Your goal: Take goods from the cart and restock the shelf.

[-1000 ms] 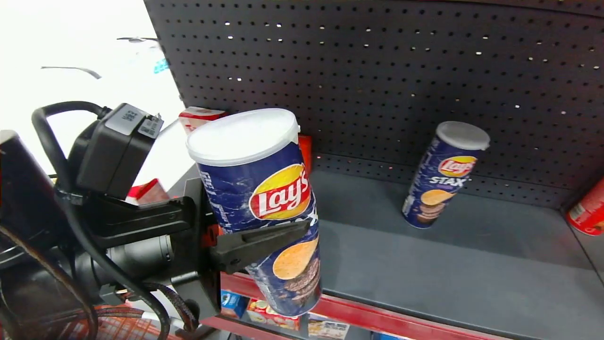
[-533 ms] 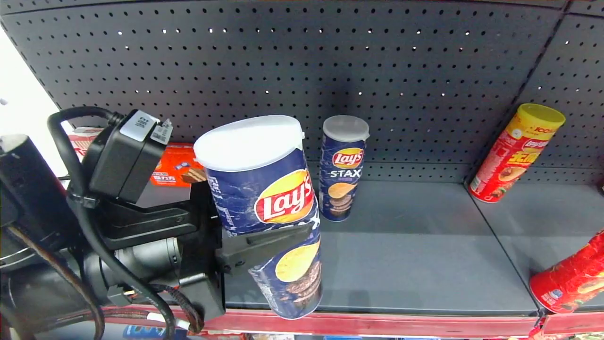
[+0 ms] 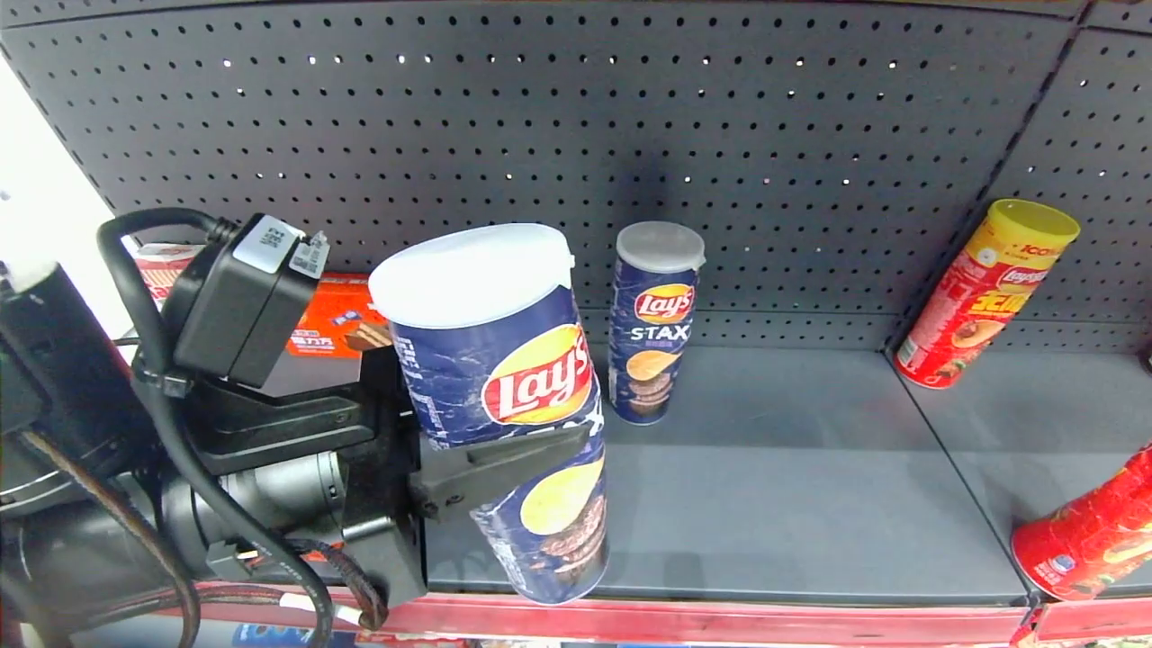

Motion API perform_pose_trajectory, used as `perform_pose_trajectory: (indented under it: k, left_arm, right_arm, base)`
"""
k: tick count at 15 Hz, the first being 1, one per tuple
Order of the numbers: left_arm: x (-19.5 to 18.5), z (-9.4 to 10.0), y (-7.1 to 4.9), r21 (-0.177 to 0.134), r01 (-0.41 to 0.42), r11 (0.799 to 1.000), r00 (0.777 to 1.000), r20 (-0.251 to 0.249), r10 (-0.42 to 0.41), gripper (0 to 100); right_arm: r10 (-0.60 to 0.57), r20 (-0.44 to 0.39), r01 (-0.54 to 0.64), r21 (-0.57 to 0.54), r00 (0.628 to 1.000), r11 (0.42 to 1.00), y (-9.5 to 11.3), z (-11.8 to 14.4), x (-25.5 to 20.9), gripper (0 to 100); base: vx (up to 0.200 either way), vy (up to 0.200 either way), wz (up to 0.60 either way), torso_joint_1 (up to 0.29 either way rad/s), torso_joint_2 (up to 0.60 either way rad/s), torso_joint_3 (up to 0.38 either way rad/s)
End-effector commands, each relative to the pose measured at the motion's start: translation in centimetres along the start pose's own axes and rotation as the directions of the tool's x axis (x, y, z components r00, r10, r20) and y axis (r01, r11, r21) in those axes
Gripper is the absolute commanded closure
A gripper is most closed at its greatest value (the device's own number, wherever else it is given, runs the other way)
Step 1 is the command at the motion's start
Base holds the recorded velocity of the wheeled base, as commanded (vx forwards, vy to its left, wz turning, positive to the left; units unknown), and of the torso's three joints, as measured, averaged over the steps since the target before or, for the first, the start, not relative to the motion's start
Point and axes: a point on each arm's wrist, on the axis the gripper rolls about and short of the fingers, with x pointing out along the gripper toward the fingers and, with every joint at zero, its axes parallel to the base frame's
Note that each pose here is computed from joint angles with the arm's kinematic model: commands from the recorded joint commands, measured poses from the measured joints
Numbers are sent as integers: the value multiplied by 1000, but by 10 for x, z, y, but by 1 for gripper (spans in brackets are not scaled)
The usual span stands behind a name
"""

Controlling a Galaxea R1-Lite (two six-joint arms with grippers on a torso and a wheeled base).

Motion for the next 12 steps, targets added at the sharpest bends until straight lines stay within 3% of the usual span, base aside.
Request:
perform_pose_trajectory:
  k: [1, 3, 5, 7, 8, 9, 10, 12]
  left_arm:
    - [0, 1, 4, 4, -17, 1000, 1000, 0, 17, 100]
    - [2, -3, 7, 7, -29, 1000, 1000, -11, 29, 100]
    - [-3, 1, 15, 17, -67, 998, 998, 12, 67, 100]
    - [-13, -5, 23, 13, -116, 993, 993, 10, 116, 100]
    - [-15, -4, 24, 18, -127, 992, 992, 19, 126, 100]
    - [-15, -4, 25, 18, -133, 991, 991, 18, 132, 100]
    - [-15, -4, 26, 11, -134, 991, 991, 17, 134, 100]
    - [-16, -8, 24, 2, -131, 991, 991, 6, 131, 100]
  right_arm:
    - [-2, 1, 2, 0, 1000, 1000, 0, 0, 0, 0]
    - [0, 0, 0, -2, 1000, 1000, 0, 0, 0, 0]
    - [3, 0, -3, -2, 1000, 1000, 0, 0, 0, 0]
    - [-23, 23, 22, 58, 999, 998, -1, 5, -1, 0]
    - [-30, 108, 21, 82, 994, 996, -1, 37, -8, 0]
    - [-2, 76, -6, 114, 997, 994, -2, 97, -1, 0]
    - [32, 8, -33, 109, 999, 994, -1, 114, 12, 0]
    - [122, 19, -123, 35, 992, 992, -1, 118, 13, 0]
  base:
    - [0, 0, 0, 0, 0, 0]
    - [0, 0, 0, 0, 0, 0]
    - [0, 0, 0, 0, 0, 0]
    - [0, 0, 0, 0, 0, 0]
    - [0, 0, 0, 0, 0, 0]
    - [0, 0, 0, 0, 0, 0]
    - [0, 0, 0, 0, 0, 0]
    - [0, 0, 0, 0, 0, 0]
